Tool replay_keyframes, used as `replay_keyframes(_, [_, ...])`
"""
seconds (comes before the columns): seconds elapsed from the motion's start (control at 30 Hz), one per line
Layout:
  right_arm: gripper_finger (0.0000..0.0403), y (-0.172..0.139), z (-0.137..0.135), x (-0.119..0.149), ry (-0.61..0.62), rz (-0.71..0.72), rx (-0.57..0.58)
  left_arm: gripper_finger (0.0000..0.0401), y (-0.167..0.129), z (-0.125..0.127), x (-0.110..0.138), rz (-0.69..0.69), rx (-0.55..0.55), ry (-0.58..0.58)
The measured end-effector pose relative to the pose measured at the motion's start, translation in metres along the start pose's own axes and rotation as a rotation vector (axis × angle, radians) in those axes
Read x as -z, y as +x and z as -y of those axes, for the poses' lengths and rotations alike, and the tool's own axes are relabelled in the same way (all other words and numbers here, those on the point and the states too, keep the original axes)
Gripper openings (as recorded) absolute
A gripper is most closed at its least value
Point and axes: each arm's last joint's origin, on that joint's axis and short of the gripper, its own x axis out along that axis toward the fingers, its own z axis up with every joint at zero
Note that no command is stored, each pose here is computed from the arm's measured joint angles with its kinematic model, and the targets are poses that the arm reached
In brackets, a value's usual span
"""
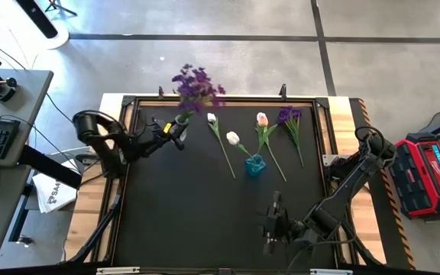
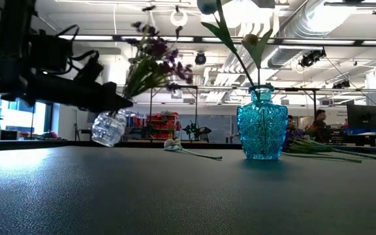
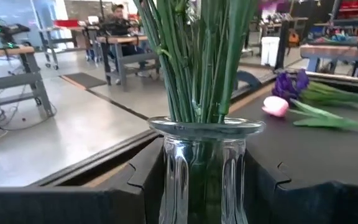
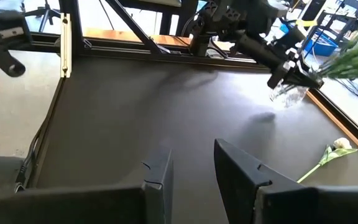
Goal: Sort flowers into vase by color
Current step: Put the transparent vase containing the purple and pink flowers on the table upright
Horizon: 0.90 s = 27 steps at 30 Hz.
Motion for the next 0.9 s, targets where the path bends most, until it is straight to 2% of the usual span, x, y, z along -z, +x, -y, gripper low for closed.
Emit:
replay_keyframes(0.2, [0.0084,0.000,0.000,0.000,0.003,-0.003,-0.001,0.0133,0.011,0.005,0.008,-0.033,-0.004,-0.001])
replay_keyframes(0.5, [0.0084,0.000,0.000,0.001,0.014,-0.008,0.000,0.0135,-0.001,0.002,0.015,-0.079,-0.001,-0.034])
replay_keyframes(0.9, [0.0084,0.000,0.000,0.001,0.014,-0.008,0.000,0.0180,-0.010,0.006,0.020,-0.117,0.033,-0.051])
